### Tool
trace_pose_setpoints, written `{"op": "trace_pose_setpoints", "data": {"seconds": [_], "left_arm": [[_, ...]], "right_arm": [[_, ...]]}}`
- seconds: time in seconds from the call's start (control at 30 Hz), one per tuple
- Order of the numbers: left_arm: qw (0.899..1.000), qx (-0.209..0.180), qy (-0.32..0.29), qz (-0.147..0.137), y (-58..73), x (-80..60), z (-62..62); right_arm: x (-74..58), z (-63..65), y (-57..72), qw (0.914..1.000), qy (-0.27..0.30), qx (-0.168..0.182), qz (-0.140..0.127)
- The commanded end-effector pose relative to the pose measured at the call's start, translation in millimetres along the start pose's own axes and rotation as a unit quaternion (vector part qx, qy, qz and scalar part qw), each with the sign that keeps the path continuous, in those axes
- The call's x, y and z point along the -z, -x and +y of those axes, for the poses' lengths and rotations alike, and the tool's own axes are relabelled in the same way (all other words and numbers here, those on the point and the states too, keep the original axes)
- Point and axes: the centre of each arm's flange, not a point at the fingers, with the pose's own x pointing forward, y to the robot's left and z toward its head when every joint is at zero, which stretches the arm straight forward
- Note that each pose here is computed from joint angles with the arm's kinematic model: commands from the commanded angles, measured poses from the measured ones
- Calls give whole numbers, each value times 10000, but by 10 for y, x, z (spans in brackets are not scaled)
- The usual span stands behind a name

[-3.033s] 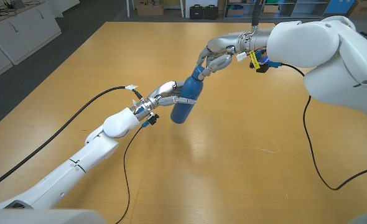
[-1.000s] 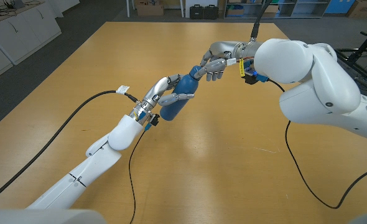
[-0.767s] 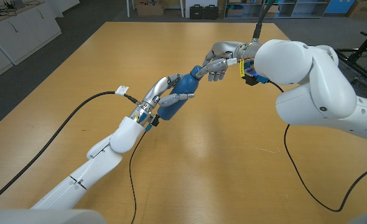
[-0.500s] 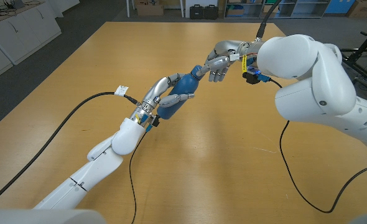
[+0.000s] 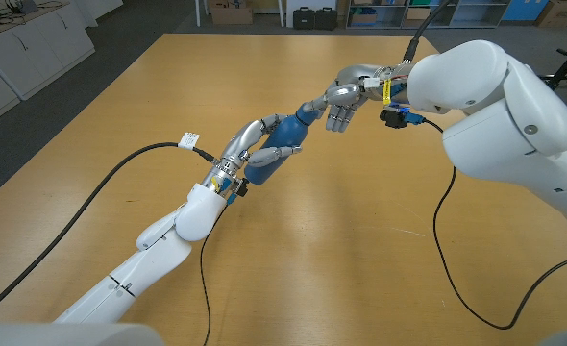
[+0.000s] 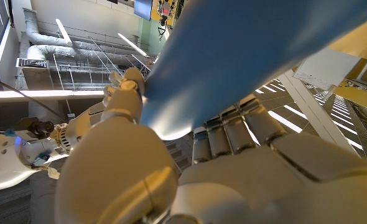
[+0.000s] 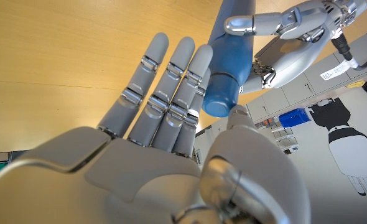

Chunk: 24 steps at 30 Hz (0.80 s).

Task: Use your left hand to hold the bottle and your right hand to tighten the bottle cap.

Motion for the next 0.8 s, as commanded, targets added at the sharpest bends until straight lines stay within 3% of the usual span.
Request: {"op": "trace_pose_setpoints", "data": {"seconds": [0.03, 0.3, 0.43, 0.57, 0.8], "left_arm": [[10000, -46, -10, 2, -23, 0, 1], [10000, -20, -5, 23, -38, 9, 5], [10000, -13, 27, 19, -37, 13, 6], [9998, -21, 181, 32, -29, 39, 14], [9952, 147, 966, 83, -53, 192, 29]], "right_arm": [[121, -24, -22, 9996, -267, -38, 16], [182, -39, 14, 9985, -516, 148, -140], [209, -49, 38, 9988, -373, 271, -145], [247, -61, 56, 9981, -187, 459, -375], [344, -88, 49, 9923, -128, 777, -960]]}}
